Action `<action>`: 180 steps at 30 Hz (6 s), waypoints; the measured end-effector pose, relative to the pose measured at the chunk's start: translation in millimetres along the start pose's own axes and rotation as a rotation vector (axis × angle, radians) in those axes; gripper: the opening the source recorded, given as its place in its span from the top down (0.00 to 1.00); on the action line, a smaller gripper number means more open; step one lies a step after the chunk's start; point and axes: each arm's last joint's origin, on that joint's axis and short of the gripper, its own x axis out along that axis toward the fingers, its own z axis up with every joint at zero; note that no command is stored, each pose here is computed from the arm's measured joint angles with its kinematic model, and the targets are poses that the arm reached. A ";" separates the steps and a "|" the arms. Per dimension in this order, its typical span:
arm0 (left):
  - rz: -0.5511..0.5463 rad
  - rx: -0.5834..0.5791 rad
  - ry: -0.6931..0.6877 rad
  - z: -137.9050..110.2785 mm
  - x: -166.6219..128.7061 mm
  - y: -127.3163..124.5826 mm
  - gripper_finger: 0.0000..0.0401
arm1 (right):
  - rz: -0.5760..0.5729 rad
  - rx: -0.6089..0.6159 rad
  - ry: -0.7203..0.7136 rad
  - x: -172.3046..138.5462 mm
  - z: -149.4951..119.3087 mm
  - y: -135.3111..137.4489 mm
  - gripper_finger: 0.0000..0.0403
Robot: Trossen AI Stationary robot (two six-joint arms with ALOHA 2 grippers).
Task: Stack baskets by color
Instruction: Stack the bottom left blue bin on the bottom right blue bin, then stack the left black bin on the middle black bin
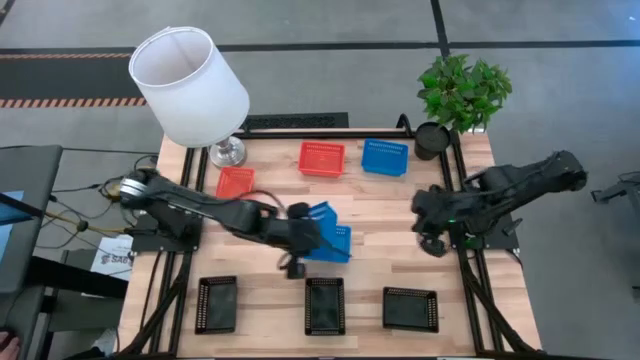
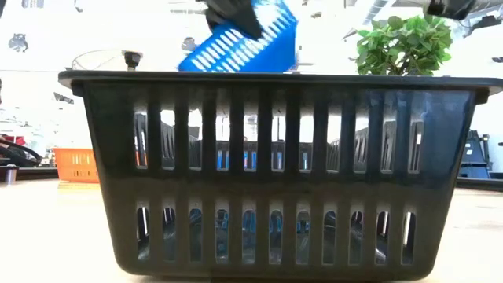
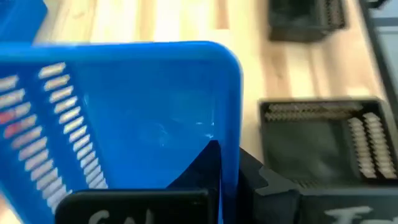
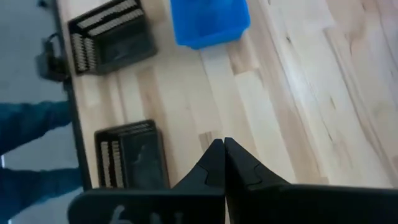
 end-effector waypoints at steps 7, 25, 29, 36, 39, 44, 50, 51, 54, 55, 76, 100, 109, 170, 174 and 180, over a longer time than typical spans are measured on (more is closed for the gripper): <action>0.055 0.039 0.182 28.3 44.1 -6.0 1.00 | 0.089 -0.077 -0.127 -36.6 -17.2 -14.9 0.98; 0.069 0.094 0.409 18.2 98.3 -7.5 1.00 | 0.074 -0.012 -0.353 -74.6 -38.3 -43.1 0.98; 0.058 0.057 0.438 16.7 101.5 -0.4 1.00 | 0.071 -0.011 -0.357 -74.7 -38.3 -43.3 0.98; 0.037 0.016 0.555 4.4 120.4 11.2 1.00 | 0.069 -0.012 -0.355 -73.2 -36.4 -41.5 0.98; 0.050 0.023 0.564 3.2 125.2 11.2 1.00 | 0.066 -0.013 -0.352 -72.3 -35.9 -40.9 0.98; 0.052 0.037 0.531 6.0 126.9 11.9 1.00 | 0.066 -0.013 -0.351 -72.1 -35.7 -40.8 0.98; 0.021 0.013 0.525 7.9 128.5 19.0 1.00 | 0.065 -0.013 -0.351 -71.9 -35.6 -40.7 0.98; 0.024 0.000 0.525 8.1 128.7 20.6 1.00 | 0.065 -0.013 -0.351 -72.0 -35.6 -40.7 0.98; 0.032 -0.026 0.524 8.5 129.1 24.2 0.99 | 0.066 -0.013 -0.351 -72.0 -35.6 -40.7 0.98; 0.030 -0.027 0.524 8.6 129.1 24.4 0.98 | 0.066 -0.013 -0.350 -71.9 -35.6 -40.7 0.98; -0.004 0.004 0.439 41.5 101.9 22.9 0.39 | 0.066 -0.011 -0.350 -71.9 -35.6 -40.7 0.98; 0.186 0.028 0.263 59.3 -67.6 39.3 0.34 | 0.106 -0.051 -0.442 -62.8 -12.7 -21.0 0.98; -0.010 -0.067 0.157 -18.0 -106.3 21.5 0.35 | 0.022 -0.126 -0.285 -15.8 10.7 5.4 0.98; -0.193 -0.194 0.735 -215.6 -21.5 -45.7 0.99 | 0.010 -0.303 0.016 62.2 29.1 34.7 0.98; -0.244 -0.212 0.675 -191.2 -32.1 -45.2 1.00 | 0.010 -0.303 0.016 62.2 29.1 34.7 0.98; -0.317 -0.295 0.519 -139.6 -54.9 -38.9 1.00 | 0.009 -0.303 0.015 62.2 29.1 34.7 0.98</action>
